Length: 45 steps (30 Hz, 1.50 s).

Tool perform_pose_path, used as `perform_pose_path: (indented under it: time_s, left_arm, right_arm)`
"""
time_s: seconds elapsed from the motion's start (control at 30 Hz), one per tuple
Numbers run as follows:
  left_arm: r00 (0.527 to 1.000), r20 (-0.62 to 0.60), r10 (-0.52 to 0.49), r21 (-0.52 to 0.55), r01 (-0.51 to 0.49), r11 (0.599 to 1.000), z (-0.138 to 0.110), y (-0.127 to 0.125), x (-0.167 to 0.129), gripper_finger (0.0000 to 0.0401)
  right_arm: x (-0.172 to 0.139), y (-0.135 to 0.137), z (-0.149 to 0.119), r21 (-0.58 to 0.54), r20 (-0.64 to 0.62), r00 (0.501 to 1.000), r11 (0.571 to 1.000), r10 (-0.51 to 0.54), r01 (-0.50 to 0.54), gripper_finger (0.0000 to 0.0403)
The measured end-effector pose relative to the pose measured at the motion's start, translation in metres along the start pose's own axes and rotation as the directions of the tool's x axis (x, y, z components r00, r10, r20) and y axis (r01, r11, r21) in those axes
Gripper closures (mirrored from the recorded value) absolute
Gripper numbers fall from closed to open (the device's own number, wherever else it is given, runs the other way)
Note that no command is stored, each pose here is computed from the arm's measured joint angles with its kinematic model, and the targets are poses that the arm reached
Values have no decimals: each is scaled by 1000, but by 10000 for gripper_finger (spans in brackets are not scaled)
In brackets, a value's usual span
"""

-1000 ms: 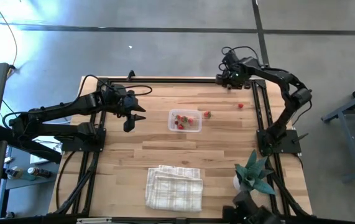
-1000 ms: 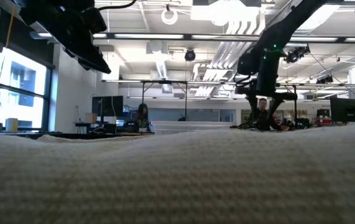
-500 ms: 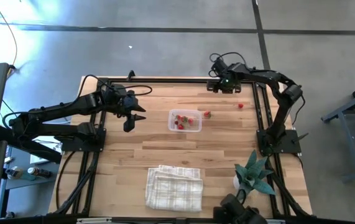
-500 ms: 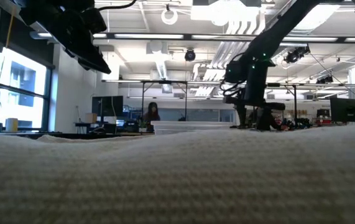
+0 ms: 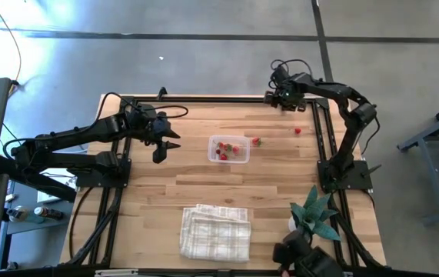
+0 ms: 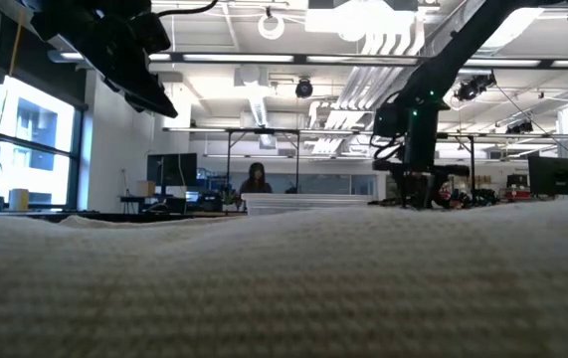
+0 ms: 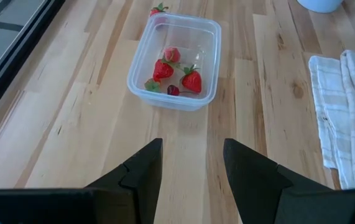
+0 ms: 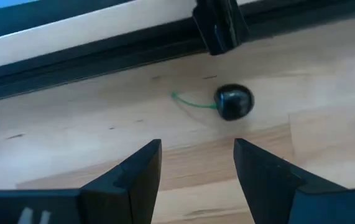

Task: Pick and placing Produce into tupperware
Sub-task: Put the black cherry into the transparent bin

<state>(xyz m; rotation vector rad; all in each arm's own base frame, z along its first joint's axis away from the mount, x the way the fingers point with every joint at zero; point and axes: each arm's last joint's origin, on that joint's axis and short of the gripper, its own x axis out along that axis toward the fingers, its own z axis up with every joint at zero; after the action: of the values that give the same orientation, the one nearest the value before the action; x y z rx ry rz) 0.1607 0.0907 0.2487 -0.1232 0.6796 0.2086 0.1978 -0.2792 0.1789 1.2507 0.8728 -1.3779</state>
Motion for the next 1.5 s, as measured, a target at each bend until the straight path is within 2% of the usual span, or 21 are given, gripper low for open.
perform_pose_path:
  time_s: [0.2, 0.37, 0.57, 0.93, 1.5]
  left_arm:
    - [1000, 0, 0, 0, 0, 1000, 0, 0, 0, 242]
    - [1000, 0, 0, 0, 0, 1000, 0, 0, 0, 242]
    - [1000, 0, 0, 0, 0, 1000, 0, 0, 0, 242]
    - [1000, 1, 0, 0, 0, 1000, 0, 0, 0, 242]
    - [1000, 0, 0, 0, 0, 1000, 0, 0, 0, 242]
  right_arm:
    - [14, -5, 3, 12, -36, 998, 999, -46, 47, 210]
    - [15, -3, 6, -3, -5, 1000, 1000, -29, 29, 210]
    - [15, -12, 11, 24, -12, 998, 998, -63, 63, 210]
    - [16, -16, 18, 71, 0, 999, 996, -45, 45, 210]
    - [16, -12, 10, 45, -31, 998, 998, -51, 52, 210]
